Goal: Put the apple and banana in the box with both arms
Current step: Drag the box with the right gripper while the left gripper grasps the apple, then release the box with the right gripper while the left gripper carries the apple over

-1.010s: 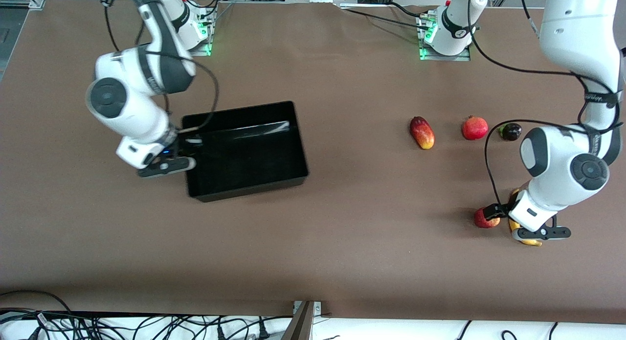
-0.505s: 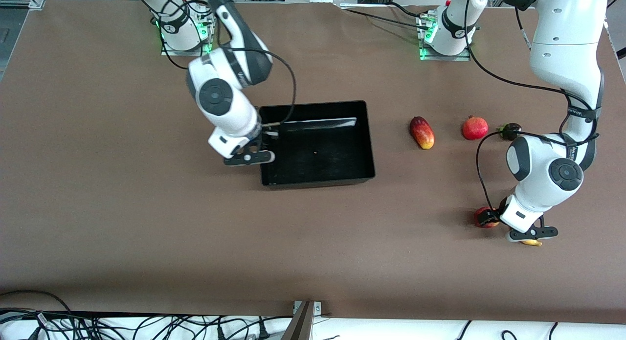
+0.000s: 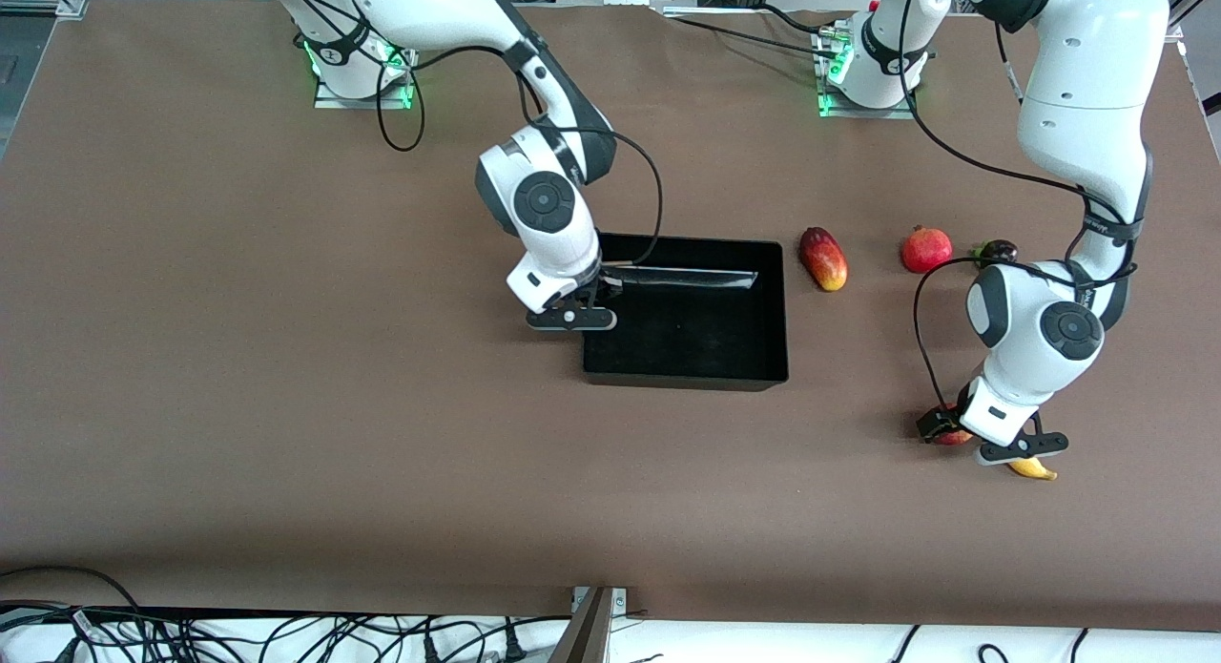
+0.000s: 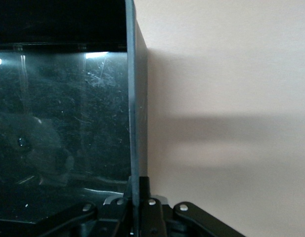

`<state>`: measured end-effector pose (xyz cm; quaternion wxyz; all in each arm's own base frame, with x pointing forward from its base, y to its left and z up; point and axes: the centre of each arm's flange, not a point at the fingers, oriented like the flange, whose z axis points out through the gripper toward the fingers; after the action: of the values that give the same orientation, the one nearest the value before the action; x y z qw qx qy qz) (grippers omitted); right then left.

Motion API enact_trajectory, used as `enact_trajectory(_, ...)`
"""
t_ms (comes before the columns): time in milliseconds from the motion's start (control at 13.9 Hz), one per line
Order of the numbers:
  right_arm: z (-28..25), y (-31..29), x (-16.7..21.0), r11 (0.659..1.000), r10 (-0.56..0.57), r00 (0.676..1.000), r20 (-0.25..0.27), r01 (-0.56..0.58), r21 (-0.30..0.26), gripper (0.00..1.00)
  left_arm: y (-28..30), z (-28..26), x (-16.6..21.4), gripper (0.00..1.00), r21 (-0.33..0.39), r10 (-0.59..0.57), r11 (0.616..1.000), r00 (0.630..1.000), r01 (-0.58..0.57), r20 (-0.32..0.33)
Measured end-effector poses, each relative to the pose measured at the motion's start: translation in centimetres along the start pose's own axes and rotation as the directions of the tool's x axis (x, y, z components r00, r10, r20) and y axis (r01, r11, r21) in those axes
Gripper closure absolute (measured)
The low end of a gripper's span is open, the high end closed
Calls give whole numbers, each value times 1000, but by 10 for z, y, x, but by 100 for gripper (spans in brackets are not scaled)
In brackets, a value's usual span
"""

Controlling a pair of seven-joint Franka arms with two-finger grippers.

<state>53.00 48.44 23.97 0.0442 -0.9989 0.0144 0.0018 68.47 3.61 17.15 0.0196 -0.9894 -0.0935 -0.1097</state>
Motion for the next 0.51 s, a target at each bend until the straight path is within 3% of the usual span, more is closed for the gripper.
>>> enact_trajectory(216,6,-5,1,1000,-1,1000,-7,1,9,95,4,5,-3,26,-1,-9,1000,1000,9,1)
enact_trajectory(289,6,-5,1,1000,-1,1000,-7,1,9,95,6,4,-3,31,-3,-8,1000,1000,8,0)
enact_trajectory(361,6,-5,0,1000,-1,1000,-7,1,9,95,9,4,-4,31,-7,-8,1000,1000,8,0)
enact_trajectory(505,10,-7,-2,1000,-4,1000,-3,5,9,80,22,-3,-5,31,-17,-22,1000,999,22,23)
